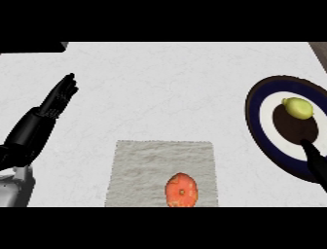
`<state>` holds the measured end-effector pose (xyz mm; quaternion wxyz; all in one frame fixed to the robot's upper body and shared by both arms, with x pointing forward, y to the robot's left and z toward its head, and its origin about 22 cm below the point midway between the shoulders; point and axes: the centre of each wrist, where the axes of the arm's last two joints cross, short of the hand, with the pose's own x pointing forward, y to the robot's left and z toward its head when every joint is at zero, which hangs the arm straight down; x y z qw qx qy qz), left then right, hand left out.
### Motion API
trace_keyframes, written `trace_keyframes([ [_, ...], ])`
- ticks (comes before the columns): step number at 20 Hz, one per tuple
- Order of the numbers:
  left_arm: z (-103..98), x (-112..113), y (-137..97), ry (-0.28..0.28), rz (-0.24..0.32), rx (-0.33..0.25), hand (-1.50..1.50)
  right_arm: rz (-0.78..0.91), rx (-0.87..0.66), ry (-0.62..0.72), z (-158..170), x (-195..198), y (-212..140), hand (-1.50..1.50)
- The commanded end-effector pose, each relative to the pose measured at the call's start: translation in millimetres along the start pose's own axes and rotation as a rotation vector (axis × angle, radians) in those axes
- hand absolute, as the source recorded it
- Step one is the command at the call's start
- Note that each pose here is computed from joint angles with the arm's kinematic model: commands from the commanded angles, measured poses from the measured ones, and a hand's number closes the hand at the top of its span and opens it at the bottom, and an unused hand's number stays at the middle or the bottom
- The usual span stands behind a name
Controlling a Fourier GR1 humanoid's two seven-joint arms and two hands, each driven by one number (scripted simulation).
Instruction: Pick the lemon from the placemat and place it in the plate
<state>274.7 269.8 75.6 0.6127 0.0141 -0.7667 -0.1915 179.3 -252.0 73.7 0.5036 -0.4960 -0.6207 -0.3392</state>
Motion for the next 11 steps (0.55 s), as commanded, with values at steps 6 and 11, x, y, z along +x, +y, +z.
trace_keyframes([
  [6,4,-6,-1,0.003,-0.014,-0.009,0.00,0.007,-0.016,-0.005,30,-11,-61,-1.50],
  [11,-11,8,0,-0.007,-0.012,0.005,0.00,-0.004,0.076,-0.008,36,1,-73,-1.50],
])
